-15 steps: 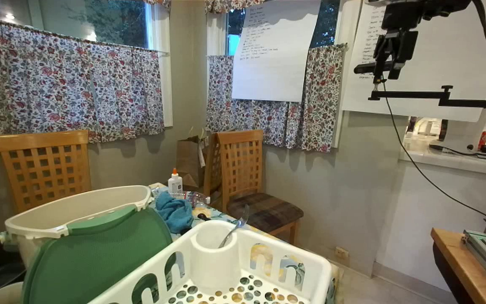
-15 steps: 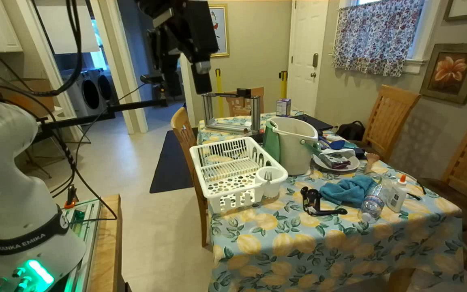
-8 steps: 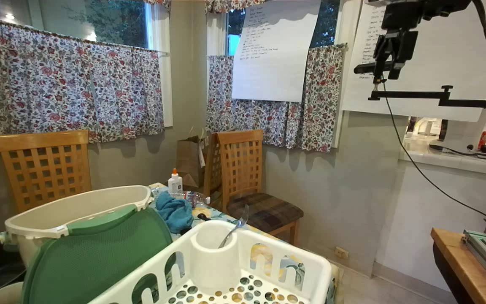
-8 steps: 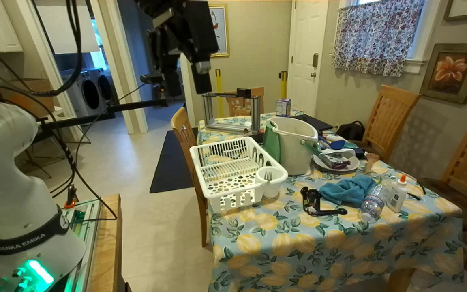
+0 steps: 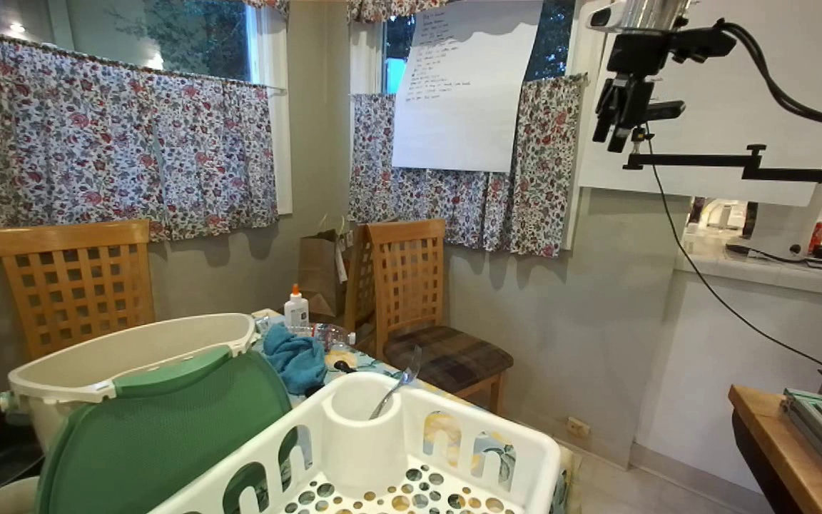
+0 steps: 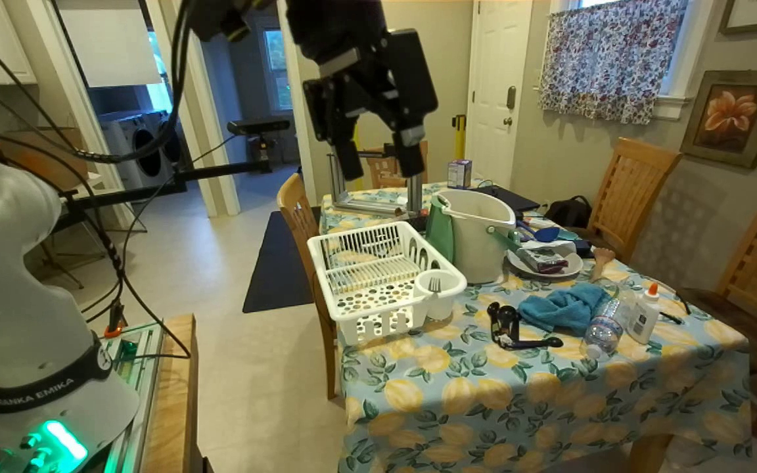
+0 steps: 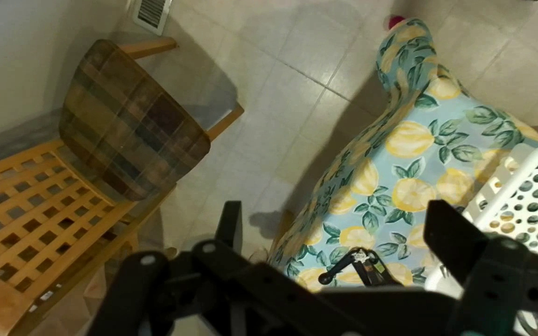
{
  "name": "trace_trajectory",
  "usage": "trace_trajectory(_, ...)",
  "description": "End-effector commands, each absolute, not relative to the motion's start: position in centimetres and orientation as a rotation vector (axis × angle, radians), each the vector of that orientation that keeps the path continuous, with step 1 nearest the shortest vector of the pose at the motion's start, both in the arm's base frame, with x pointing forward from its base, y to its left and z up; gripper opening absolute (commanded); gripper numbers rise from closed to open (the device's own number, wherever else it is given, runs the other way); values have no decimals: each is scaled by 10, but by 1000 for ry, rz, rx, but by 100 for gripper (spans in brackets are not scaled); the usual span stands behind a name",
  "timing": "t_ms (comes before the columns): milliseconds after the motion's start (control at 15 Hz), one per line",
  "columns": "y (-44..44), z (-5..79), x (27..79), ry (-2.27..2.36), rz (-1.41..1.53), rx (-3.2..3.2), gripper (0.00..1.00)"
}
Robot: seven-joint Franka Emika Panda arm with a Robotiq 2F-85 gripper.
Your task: Put the pile of black spoons into the drying rack
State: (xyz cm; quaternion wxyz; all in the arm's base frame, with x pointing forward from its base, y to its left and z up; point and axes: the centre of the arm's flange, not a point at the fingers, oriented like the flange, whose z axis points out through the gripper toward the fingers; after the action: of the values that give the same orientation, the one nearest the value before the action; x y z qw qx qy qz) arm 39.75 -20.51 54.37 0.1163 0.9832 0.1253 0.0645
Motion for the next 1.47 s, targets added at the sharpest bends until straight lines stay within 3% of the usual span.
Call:
trace_trajectory(0, -209, 526, 454, 404, 251, 2873, 100)
trace_trajectory(600, -187, 456, 543, 454, 309, 2975, 100)
trace_trajectory(667, -180, 464, 516, 440, 297, 2965, 100)
trace_trajectory(1400, -180, 461, 519, 438, 292, 2964, 100)
